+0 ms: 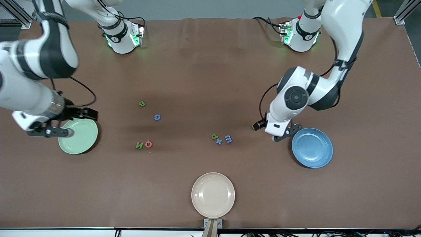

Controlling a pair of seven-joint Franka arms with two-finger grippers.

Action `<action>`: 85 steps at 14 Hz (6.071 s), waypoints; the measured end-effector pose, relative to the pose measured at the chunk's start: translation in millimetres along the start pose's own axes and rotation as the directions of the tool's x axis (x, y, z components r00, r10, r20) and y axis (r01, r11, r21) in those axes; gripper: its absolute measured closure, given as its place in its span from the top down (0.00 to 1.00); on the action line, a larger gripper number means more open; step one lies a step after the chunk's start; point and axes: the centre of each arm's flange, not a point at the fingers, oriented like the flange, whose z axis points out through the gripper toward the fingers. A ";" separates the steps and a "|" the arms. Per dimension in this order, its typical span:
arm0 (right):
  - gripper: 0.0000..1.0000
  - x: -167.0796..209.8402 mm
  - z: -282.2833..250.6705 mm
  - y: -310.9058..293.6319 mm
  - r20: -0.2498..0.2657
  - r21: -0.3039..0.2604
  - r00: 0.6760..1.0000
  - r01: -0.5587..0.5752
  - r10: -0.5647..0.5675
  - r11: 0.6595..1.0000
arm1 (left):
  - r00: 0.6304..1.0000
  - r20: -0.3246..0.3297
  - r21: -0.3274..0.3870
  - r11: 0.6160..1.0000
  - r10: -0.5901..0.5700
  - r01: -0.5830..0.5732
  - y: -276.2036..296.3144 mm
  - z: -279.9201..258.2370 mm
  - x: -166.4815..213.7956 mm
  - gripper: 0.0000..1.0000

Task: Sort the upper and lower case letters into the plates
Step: 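Grasp the green u with the left gripper while the right gripper lowers, then drop the u on the blue plate while the right gripper grasps the N, then grasp the blue E with the left gripper while the right carries N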

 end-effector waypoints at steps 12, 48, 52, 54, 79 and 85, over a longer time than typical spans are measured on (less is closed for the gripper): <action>0.88 56.1 189.2 -57.1 -0.042 0.065 0.992 -0.117 0.120 0.991 | 0.999 -0.013 0.034 0.998 -0.048 0.049 8.4 94.4 -8.4 0.72; 0.42 61.9 265.4 -63.3 0.002 0.123 0.981 -0.194 0.196 0.973 | 0.995 -0.069 -0.014 0.997 0.072 -0.073 -183.4 42.8 189.6 0.50; 0.39 59.5 265.3 -72.7 -0.002 0.116 0.985 -0.174 0.175 0.978 | 0.997 -0.062 -0.009 0.999 0.045 -0.045 -165.4 20.4 180.5 0.88; 0.33 58.6 264.9 -76.7 -0.004 0.115 0.986 -0.167 0.168 0.979 | 0.999 -0.052 -0.026 1.000 0.007 -0.008 -128.7 4.1 154.1 1.00; 0.33 13.7 214.0 202.3 -0.012 0.041 0.987 0.160 -0.160 0.986 | 0.990 -0.044 -0.117 0.985 -0.135 0.129 139.5 106.8 -35.0 0.51; 0.33 -12.1 254.6 204.5 -0.040 0.024 0.989 0.146 -0.145 0.989 | 0.982 -0.071 -0.106 0.980 -0.175 0.167 128.1 68.5 -5.2 0.27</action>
